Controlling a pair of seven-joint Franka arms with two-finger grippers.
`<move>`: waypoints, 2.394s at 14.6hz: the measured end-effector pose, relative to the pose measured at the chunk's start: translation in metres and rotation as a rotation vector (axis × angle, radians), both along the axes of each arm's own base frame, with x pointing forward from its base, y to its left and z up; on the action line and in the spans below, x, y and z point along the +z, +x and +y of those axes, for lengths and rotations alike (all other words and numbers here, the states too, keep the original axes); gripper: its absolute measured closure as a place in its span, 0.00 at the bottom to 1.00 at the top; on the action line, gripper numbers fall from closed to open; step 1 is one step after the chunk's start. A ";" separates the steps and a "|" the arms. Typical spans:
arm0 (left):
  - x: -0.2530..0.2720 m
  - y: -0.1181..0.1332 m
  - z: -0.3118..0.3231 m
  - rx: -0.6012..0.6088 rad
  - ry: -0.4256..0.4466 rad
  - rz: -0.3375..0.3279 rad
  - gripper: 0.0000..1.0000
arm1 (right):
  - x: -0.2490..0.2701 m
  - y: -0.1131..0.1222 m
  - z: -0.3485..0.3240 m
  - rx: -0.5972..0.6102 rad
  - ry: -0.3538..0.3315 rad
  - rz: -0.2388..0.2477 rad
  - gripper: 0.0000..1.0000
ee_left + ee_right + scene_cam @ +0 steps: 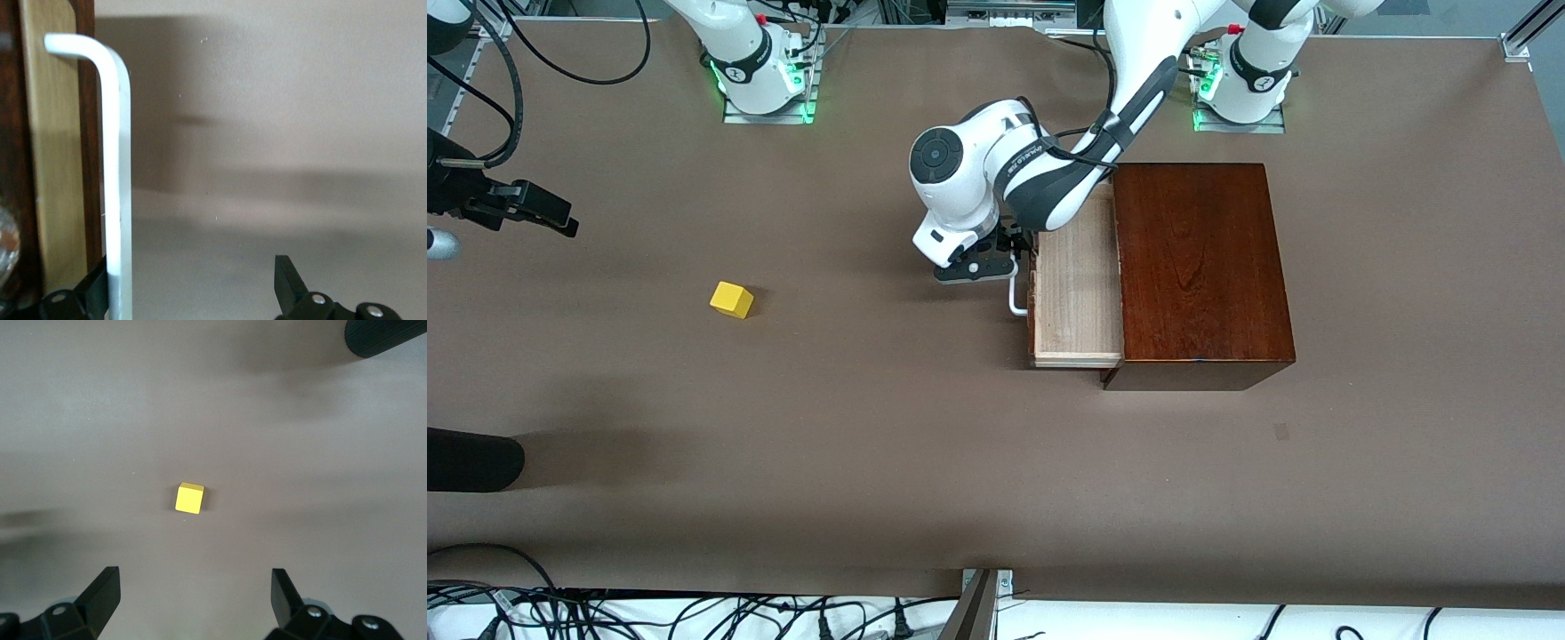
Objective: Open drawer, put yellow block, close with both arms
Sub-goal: 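Pull the drawer open by its handle with the left gripper, then release the handle and raise the left gripper while the right gripper reaches the cube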
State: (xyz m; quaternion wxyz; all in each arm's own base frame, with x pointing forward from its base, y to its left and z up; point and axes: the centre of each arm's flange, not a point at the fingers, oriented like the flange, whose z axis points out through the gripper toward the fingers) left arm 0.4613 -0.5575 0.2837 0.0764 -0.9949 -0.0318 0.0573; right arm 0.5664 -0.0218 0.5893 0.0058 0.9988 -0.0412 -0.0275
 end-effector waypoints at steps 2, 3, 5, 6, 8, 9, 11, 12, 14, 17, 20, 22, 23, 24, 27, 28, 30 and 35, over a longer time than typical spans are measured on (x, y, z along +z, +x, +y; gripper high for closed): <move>0.008 -0.007 -0.008 -0.007 -0.012 0.014 0.00 | 0.000 0.000 0.000 0.000 0.000 0.000 0.00; 0.012 -0.010 -0.011 -0.011 -0.018 0.015 0.00 | 0.000 0.000 0.000 0.000 0.000 0.000 0.00; 0.020 -0.013 -0.016 -0.013 -0.030 0.019 0.00 | 0.000 0.000 0.000 0.000 0.000 -0.002 0.00; 0.024 -0.015 -0.018 -0.015 -0.031 0.021 0.00 | 0.000 0.000 0.000 0.000 0.000 -0.002 0.00; 0.036 -0.016 -0.018 -0.017 -0.030 0.021 0.00 | 0.000 0.000 0.000 0.000 0.000 -0.002 0.00; 0.046 -0.016 -0.017 -0.016 -0.028 0.021 0.00 | 0.000 0.000 0.000 0.000 0.000 -0.002 0.00; 0.072 -0.017 -0.013 -0.011 -0.032 0.016 0.00 | -0.001 0.001 0.002 0.004 0.000 -0.001 0.00; 0.088 -0.015 -0.010 -0.006 -0.042 0.005 0.00 | -0.003 0.002 0.005 0.008 0.000 0.002 0.00; 0.121 -0.004 0.003 0.018 -0.064 -0.026 0.00 | -0.007 0.007 0.009 0.016 0.000 -0.007 0.00; 0.169 0.032 0.050 0.026 -0.087 -0.056 0.00 | -0.020 0.019 0.012 0.022 0.002 -0.031 0.00; 0.209 0.082 0.121 0.068 -0.110 -0.085 0.00 | -0.042 0.035 0.033 0.058 0.004 -0.036 0.00; 0.231 0.107 0.172 0.078 -0.130 -0.068 0.00 | -0.066 0.043 0.057 0.067 0.003 -0.014 0.00; 0.241 0.115 0.193 0.076 -0.138 -0.062 0.00 | -0.082 0.045 0.067 0.059 0.002 -0.003 0.00; 0.252 0.120 0.213 0.074 -0.139 -0.059 0.00 | -0.098 0.045 0.071 0.049 0.001 0.008 0.00; 0.285 0.129 0.276 0.054 -0.145 -0.037 0.00 | -0.147 0.036 0.070 -0.018 -0.007 0.043 0.00; 0.295 0.131 0.299 0.047 -0.145 -0.032 0.00 | -0.163 0.033 0.068 -0.045 -0.009 0.046 0.00; 0.316 0.134 0.345 0.036 -0.147 -0.033 0.00 | -0.199 0.024 0.066 -0.084 -0.011 0.032 0.00; 0.342 0.114 0.417 0.011 -0.152 -0.031 0.00 | -0.293 -0.016 0.060 -0.124 -0.001 -0.052 0.00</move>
